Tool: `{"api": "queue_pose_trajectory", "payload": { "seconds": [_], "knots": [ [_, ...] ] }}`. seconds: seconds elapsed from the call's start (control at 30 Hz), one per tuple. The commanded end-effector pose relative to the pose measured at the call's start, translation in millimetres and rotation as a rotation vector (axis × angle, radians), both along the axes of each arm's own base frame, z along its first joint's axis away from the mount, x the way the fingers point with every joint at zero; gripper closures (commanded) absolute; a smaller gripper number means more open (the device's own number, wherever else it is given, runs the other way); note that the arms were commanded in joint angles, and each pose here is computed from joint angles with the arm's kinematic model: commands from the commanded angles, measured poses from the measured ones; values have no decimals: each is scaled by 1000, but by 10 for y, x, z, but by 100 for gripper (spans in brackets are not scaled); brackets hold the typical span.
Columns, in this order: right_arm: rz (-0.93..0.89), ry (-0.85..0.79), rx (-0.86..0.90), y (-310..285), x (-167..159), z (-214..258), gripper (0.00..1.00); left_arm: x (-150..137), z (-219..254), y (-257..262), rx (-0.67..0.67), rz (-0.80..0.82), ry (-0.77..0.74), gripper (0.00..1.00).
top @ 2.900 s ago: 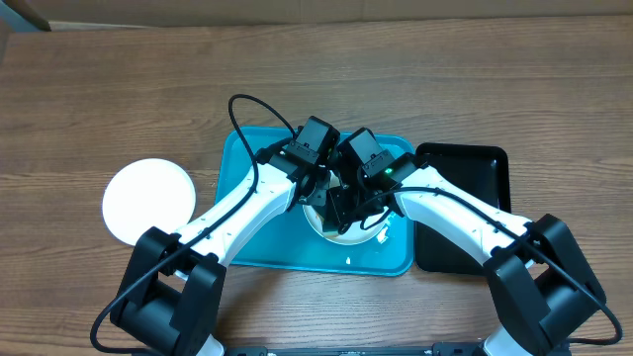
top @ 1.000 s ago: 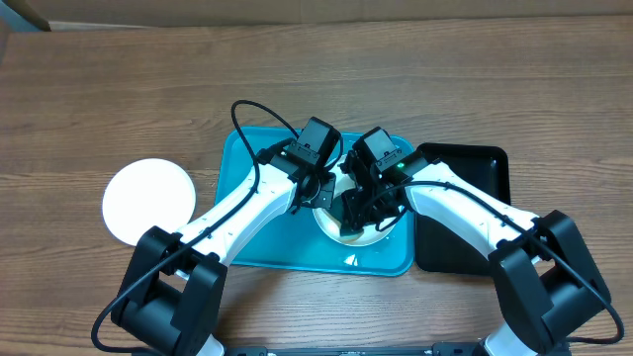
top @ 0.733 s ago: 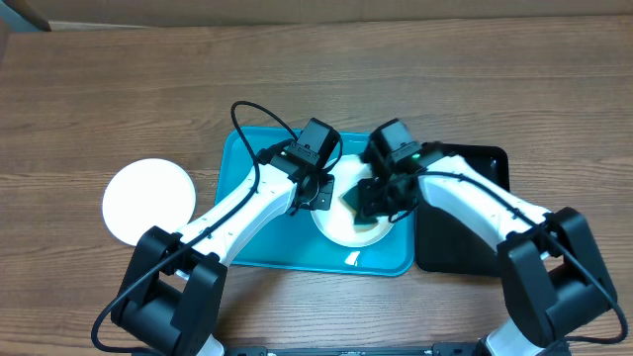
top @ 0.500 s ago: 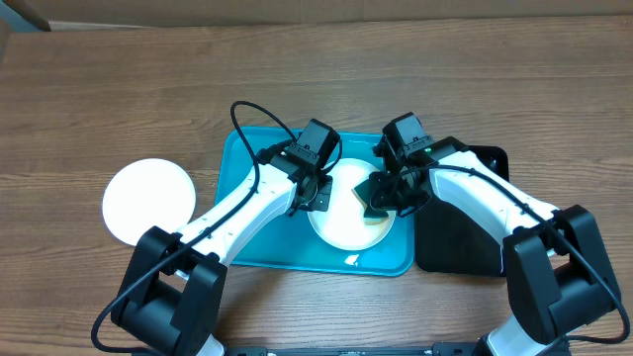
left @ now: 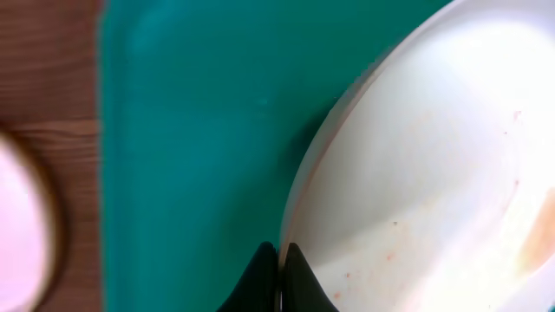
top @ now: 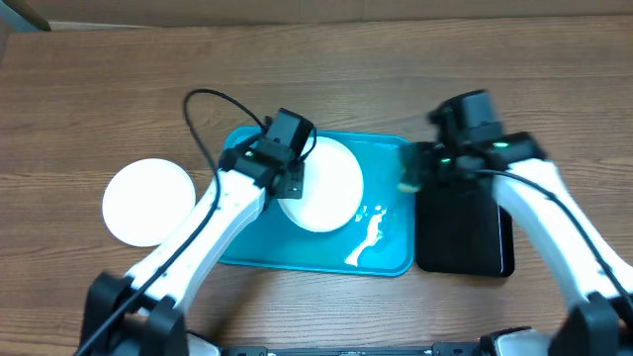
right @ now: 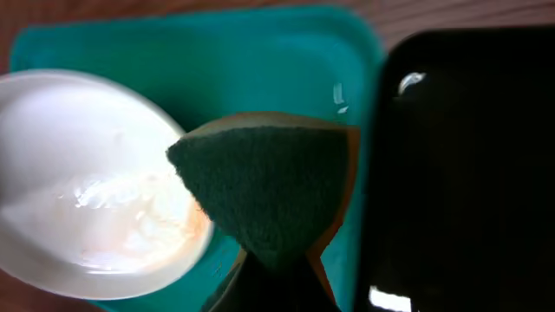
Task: Clean dirty plates on tray and stack at the side
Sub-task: 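Move sponge in right gripper back over the black tray, then lift white plate with left gripper and carry it left onto plate stack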
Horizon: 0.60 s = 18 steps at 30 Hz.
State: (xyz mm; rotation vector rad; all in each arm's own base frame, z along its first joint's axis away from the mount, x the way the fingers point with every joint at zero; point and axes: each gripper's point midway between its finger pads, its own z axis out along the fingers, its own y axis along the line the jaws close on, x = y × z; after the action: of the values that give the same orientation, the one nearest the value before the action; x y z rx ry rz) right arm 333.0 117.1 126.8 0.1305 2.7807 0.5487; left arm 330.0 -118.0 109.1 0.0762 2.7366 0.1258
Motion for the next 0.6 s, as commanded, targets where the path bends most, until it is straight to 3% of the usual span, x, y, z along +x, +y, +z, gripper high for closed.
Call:
{"api": "queue_pose_trajectory", "payload": {
  "seconds": [0.0, 0.27, 0.57],
  "knots": [
    [-98, -30, -11, -358, 82, 167, 95, 52, 314, 332, 148, 66, -120, 96],
    [-169, 58, -60, -766, -70, 5, 91, 48, 1078, 893, 506, 210, -393, 96],
    [-149, 88, -69, -763, -169, -158, 91, 83, 1590, 662, 731, 137, -584, 96]
  ]
}}
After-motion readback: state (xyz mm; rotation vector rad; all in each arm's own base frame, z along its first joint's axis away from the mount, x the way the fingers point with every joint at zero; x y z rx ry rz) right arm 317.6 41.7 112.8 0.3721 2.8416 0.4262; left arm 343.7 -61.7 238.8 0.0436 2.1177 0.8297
